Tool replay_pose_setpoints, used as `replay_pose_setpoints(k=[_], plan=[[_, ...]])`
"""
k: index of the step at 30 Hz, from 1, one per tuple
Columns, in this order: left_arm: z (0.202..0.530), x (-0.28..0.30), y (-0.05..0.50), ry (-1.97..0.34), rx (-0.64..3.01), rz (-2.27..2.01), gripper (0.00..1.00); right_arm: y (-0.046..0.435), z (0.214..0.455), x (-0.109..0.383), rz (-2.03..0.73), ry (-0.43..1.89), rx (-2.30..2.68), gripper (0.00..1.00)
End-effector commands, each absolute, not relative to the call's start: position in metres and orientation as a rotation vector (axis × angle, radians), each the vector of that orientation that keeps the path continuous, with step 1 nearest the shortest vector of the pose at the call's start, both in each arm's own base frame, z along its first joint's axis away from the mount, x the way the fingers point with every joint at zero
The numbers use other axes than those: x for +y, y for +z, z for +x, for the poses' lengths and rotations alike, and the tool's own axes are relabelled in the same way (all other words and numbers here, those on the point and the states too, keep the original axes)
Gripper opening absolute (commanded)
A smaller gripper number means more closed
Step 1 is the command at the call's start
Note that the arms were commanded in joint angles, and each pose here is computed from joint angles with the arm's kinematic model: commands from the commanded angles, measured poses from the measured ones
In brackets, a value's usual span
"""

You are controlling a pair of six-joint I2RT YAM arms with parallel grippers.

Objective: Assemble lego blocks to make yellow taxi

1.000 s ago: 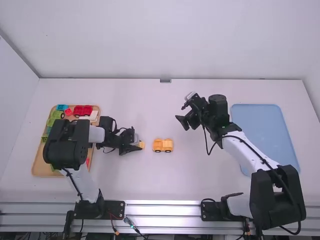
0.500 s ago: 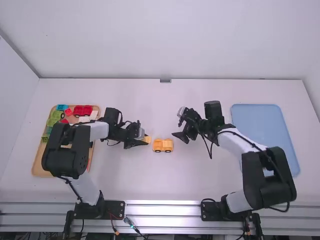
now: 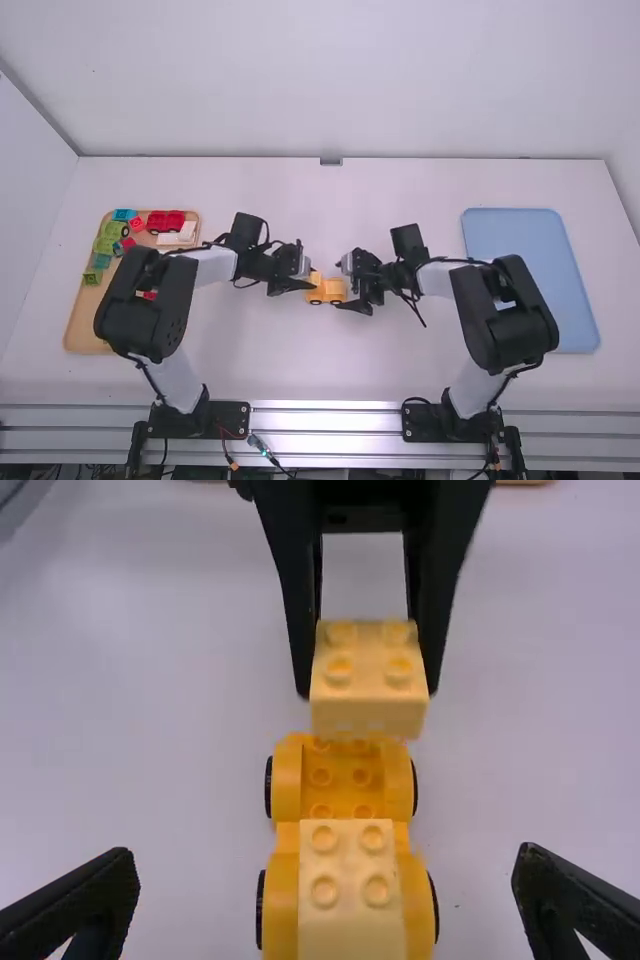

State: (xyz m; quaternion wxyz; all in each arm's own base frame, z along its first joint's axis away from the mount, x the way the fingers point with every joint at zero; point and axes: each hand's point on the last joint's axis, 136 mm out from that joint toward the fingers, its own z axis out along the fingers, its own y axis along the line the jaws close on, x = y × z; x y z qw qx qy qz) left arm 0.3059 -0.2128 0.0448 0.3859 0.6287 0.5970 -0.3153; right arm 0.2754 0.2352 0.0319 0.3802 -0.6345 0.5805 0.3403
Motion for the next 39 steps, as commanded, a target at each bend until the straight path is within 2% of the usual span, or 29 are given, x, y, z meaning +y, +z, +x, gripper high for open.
replay_pose_setpoints(k=[1, 4, 10, 21, 31, 33, 36, 39], plan=[[0.298, -0.216, 0.038, -0.811, 1.611, 1.594, 0.11, 0.017, 0.274, 0.233, -1.619, 0.836, 1.548, 0.99], [0.296, -0.218, 0.036, -0.814, 1.617, 1.603, 0.04, 0.008, 0.276, 0.235, -1.591, 0.807, 1.564, 0.99], [0.294, -0.214, 0.038, -0.844, 1.625, 1.580, 0.08, -0.004, 0.274, 0.233, -1.561, 0.850, 1.519, 0.99], [0.290, -0.213, 0.027, -0.801, 1.628, 1.599, 0.07, -0.009, 0.288, 0.242, -1.515, 0.936, 1.499, 0.99], [0.295, -0.216, 0.027, -0.774, 1.612, 1.569, 0.09, -0.018, 0.290, 0.246, -1.513, 0.958, 1.525, 1.00], [0.295, -0.216, 0.027, -0.770, 1.609, 1.571, 0.09, -0.018, 0.290, 0.246, -1.513, 0.958, 1.524, 0.95], [0.294, -0.216, 0.026, -0.772, 1.609, 1.574, 0.09, -0.020, 0.289, 0.248, -1.525, 0.949, 1.529, 0.82], [0.294, -0.216, 0.022, -0.776, 1.613, 1.575, 0.08, -0.024, 0.288, 0.251, -1.546, 0.924, 1.542, 0.83]])
